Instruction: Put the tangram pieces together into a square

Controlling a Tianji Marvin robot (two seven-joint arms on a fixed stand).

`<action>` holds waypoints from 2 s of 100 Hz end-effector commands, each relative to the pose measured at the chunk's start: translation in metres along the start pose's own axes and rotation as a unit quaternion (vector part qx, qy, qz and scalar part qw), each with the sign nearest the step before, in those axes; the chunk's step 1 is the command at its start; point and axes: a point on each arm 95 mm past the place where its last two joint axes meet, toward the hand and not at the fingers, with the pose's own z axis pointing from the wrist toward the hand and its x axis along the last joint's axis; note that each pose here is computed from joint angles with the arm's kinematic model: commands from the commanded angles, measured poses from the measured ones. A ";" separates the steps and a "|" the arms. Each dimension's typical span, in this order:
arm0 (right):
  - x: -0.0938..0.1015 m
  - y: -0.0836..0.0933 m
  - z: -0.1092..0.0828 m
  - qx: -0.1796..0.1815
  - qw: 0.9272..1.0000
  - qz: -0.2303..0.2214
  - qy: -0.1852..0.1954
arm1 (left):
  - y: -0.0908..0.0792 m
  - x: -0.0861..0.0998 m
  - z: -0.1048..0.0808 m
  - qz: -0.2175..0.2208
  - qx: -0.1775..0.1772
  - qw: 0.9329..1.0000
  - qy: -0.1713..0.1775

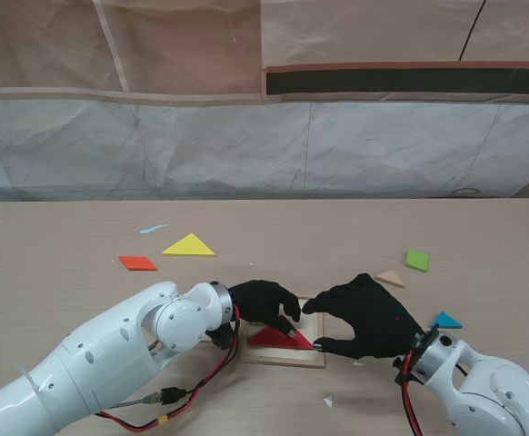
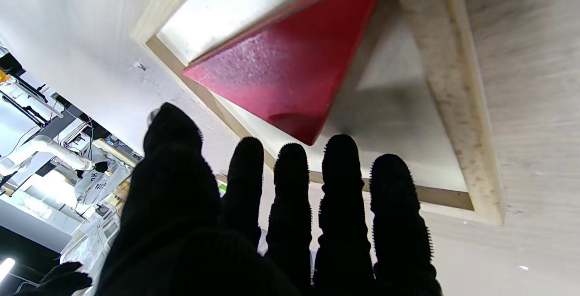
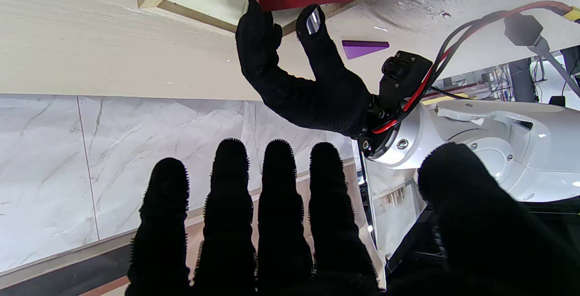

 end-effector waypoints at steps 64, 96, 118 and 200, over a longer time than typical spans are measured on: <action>0.010 -0.002 0.001 0.018 1.000 -0.003 0.022 | 0.009 0.005 -0.006 -0.012 -0.030 0.999 0.006; 0.010 -0.003 0.002 0.022 1.000 0.001 0.019 | 0.011 0.005 -0.005 -0.015 -0.037 0.999 0.020; 0.011 -0.003 0.002 0.024 1.000 0.000 0.017 | 0.012 0.005 -0.004 -0.023 -0.034 0.999 0.027; 0.009 -0.005 0.000 0.025 1.000 0.002 0.007 | 0.009 0.008 -0.007 -0.028 -0.040 0.999 0.007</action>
